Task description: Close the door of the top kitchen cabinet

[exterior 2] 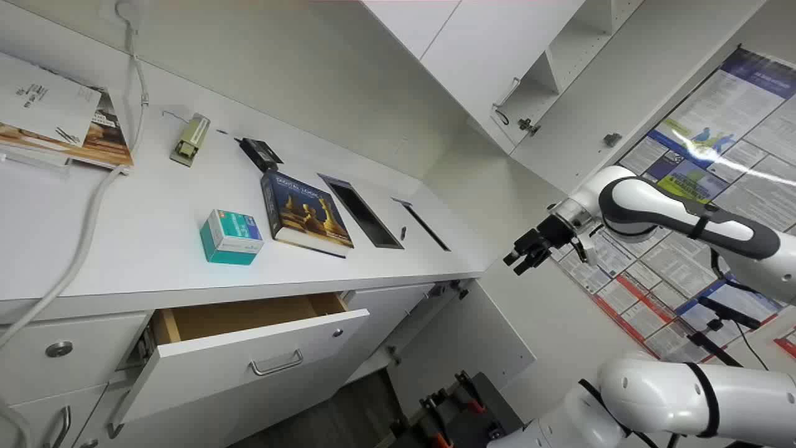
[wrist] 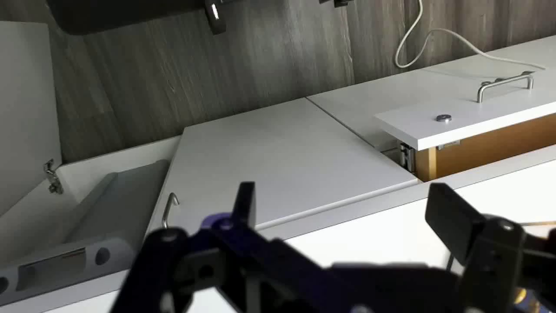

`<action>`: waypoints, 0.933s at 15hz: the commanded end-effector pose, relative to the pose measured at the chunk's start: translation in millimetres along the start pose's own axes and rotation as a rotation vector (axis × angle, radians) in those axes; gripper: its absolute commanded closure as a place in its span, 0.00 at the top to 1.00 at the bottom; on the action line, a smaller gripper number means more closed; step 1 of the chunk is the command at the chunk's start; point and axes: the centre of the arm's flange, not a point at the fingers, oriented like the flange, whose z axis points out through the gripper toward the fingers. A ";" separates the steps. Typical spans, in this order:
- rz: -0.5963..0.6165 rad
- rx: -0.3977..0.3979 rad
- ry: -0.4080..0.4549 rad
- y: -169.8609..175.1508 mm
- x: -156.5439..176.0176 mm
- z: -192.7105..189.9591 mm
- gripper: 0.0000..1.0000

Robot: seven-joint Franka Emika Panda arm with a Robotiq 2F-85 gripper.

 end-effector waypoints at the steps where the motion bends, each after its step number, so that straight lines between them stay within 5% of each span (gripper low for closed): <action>1: 0.000 0.000 0.000 0.0 0.0 0.0 1.00; 6: 0.017 -0.012 0.057 -0.6 1.2 -5.2 1.00; 14: 0.113 0.017 0.492 27.3 -8.2 -140.6 1.00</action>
